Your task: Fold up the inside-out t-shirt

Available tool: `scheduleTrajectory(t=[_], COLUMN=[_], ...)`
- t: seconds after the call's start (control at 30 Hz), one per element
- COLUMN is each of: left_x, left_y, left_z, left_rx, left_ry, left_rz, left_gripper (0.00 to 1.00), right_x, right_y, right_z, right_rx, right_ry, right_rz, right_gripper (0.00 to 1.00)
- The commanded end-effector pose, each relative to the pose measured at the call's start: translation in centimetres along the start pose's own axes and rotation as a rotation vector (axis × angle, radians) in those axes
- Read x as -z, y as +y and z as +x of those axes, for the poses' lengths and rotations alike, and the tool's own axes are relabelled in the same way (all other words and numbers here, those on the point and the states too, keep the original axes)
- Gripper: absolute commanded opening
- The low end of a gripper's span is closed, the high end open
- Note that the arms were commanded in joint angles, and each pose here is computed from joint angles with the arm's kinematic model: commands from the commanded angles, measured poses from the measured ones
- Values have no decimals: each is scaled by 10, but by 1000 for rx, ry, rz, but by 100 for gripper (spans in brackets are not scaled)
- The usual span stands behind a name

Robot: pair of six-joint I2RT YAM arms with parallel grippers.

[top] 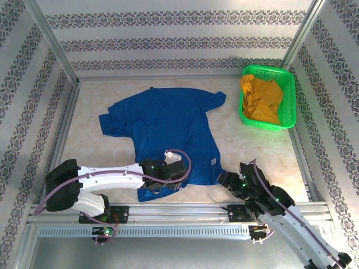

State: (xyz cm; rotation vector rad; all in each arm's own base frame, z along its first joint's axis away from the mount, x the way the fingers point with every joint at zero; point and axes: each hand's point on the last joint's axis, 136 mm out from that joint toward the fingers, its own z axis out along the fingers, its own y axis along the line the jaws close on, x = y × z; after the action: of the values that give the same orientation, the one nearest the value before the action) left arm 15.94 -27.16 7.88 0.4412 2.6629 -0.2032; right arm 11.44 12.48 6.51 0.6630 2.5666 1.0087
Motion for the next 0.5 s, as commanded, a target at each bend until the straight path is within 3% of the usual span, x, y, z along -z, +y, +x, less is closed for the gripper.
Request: scheduleTrajectory(t=[0.0, 0.17, 0.23, 0.47], left_x=[-4, -14, -22, -30], left_y=[-23, -34, -36, -25], left_z=[-6, -6, -2, 8], left_rx=[0, 0, 6, 72], left_ry=[-32, -15, 2, -2], left_rz=[81, 102, 99, 83], left_gripper=[61, 57, 49, 45], right_x=[-1, -10, -13, -18], right_y=[4, 15, 21, 42], right_z=[-4, -3, -2, -1], right_rx=[-32, -11, 9, 96], right_ry=[-32, -34, -27, -5], right_rz=[0, -13, -14, 11], right_gripper=[51, 50, 50, 50])
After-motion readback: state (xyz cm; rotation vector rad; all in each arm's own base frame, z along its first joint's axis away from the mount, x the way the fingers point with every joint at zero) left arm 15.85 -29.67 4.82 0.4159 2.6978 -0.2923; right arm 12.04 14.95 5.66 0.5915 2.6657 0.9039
